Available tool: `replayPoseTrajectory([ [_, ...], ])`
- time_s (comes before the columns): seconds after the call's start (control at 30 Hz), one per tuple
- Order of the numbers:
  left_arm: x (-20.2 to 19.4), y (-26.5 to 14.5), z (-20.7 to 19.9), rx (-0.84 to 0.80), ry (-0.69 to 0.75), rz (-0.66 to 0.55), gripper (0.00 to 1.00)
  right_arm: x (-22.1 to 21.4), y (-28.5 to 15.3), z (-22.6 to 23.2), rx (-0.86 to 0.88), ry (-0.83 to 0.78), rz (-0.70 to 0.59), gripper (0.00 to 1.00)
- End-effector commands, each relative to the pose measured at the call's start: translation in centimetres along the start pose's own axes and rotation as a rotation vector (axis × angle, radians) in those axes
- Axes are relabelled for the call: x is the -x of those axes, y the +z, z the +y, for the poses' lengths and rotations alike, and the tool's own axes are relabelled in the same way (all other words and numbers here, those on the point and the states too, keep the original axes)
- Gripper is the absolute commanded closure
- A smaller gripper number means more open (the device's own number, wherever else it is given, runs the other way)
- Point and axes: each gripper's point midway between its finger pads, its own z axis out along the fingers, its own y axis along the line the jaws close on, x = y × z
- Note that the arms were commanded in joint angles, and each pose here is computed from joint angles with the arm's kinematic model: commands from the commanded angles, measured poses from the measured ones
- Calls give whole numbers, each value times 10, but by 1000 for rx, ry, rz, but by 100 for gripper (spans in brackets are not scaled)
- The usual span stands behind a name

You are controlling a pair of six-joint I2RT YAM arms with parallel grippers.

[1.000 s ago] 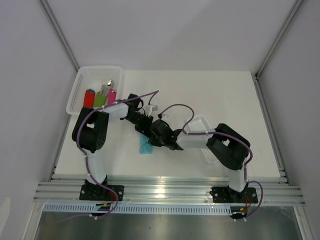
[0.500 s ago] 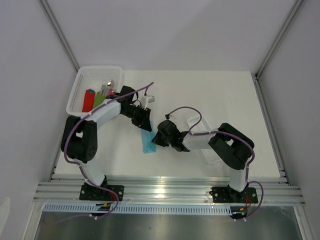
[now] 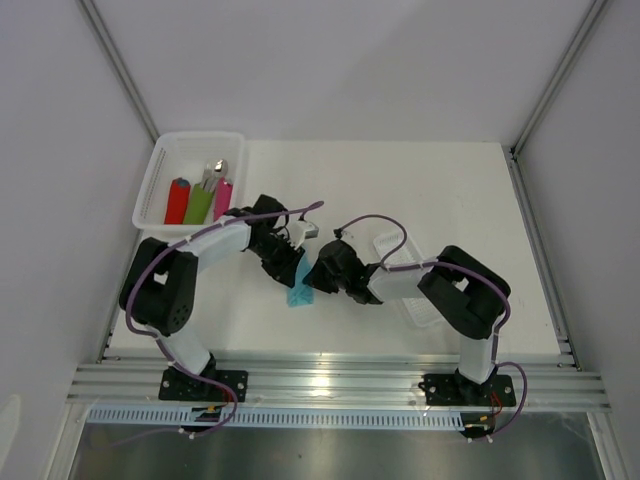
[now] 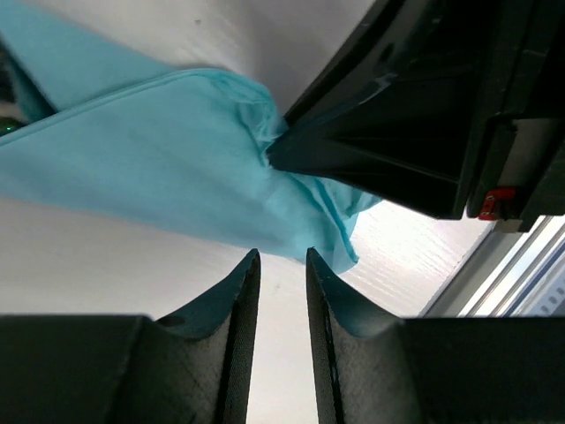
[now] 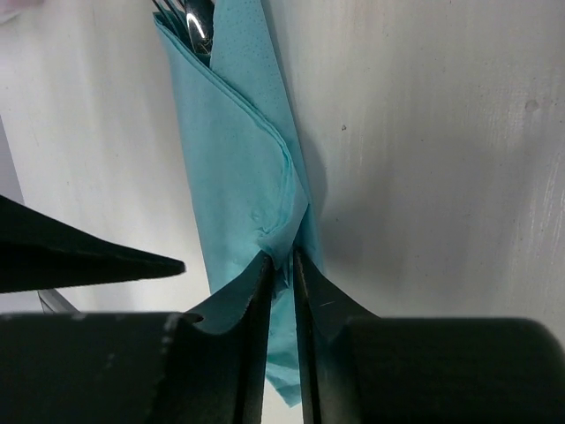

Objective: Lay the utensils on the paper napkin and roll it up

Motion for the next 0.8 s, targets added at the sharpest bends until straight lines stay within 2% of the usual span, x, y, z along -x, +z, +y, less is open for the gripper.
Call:
replayPoseTrajectory([
  [0.0,-2,6,3,42,108,20,69,10,-7,6,21,24,-24,80],
  [0.17,-4,16,-3,35,151,51,68,9,-7,7,37,41,-19,79],
  [0.57,-6,23,-12,20,201,80,68,15,-20,10,67,71,-27,66],
  [0.77,-7,25,-16,9,202,84,67,13,-27,8,71,78,-22,65],
])
